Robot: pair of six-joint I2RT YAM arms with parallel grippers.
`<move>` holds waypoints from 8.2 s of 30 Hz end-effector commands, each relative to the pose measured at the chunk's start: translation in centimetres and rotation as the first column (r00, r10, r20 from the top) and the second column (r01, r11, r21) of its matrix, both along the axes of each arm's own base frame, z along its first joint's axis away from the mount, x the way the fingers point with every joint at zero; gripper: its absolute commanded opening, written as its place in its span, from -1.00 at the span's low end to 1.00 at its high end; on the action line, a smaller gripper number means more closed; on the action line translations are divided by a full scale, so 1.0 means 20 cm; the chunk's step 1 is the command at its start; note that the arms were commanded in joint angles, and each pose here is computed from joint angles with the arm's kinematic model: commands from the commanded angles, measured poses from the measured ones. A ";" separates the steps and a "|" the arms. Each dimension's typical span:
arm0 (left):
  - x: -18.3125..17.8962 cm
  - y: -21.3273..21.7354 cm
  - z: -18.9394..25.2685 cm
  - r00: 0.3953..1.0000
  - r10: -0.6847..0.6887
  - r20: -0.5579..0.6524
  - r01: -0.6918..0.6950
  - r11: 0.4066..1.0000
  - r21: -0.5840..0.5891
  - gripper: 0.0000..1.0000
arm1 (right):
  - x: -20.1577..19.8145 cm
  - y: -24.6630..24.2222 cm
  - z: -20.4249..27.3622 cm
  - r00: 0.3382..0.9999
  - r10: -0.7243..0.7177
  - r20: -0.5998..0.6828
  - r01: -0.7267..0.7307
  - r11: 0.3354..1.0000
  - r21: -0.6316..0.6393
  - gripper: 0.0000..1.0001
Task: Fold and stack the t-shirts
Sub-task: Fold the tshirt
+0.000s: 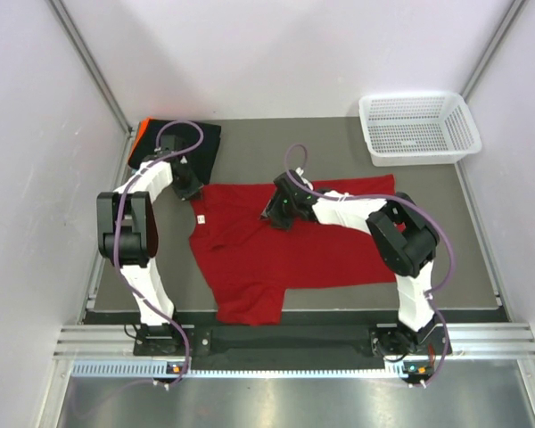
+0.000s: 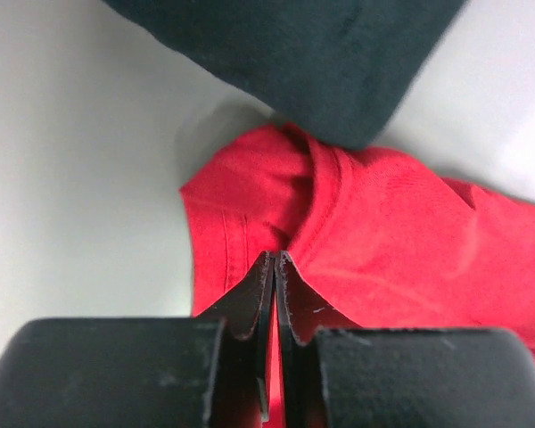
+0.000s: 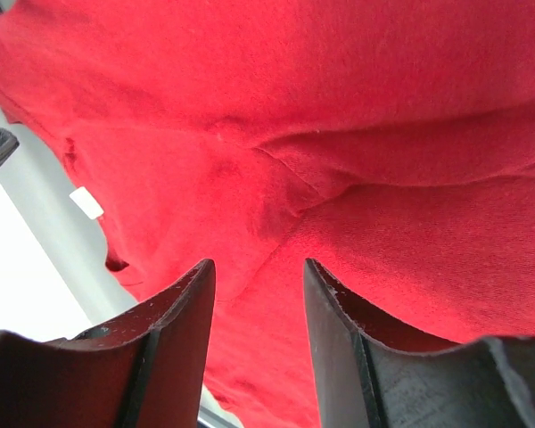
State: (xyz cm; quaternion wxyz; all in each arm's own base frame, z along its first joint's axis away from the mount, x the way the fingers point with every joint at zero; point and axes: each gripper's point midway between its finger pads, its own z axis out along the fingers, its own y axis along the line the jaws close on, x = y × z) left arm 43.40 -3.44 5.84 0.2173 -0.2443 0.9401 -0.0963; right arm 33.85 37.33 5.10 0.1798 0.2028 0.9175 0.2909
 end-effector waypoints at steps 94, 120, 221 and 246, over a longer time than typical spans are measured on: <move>0.16 -0.24 0.00 0.997 -0.029 0.071 0.033 0.998 -0.052 -0.17 | -0.01 -0.11 0.27 0.937 0.291 0.194 -0.303 0.953 0.032 -0.37; 0.15 -0.20 0.08 0.996 -0.007 0.088 0.005 1.000 0.017 -1.00 | -0.04 -0.12 0.27 0.935 0.293 0.201 -0.303 0.953 0.020 -0.29; -0.79 -0.49 -0.12 0.983 -0.164 -0.087 0.165 0.986 0.007 -0.38 | -0.19 -0.47 0.16 0.976 0.191 0.101 -0.188 0.982 -0.034 -0.35; -0.85 -0.43 -0.19 0.981 -0.112 -0.161 0.125 0.989 0.073 -0.65 | -0.19 -0.47 0.18 0.975 0.190 0.114 -0.188 0.982 -0.029 -0.34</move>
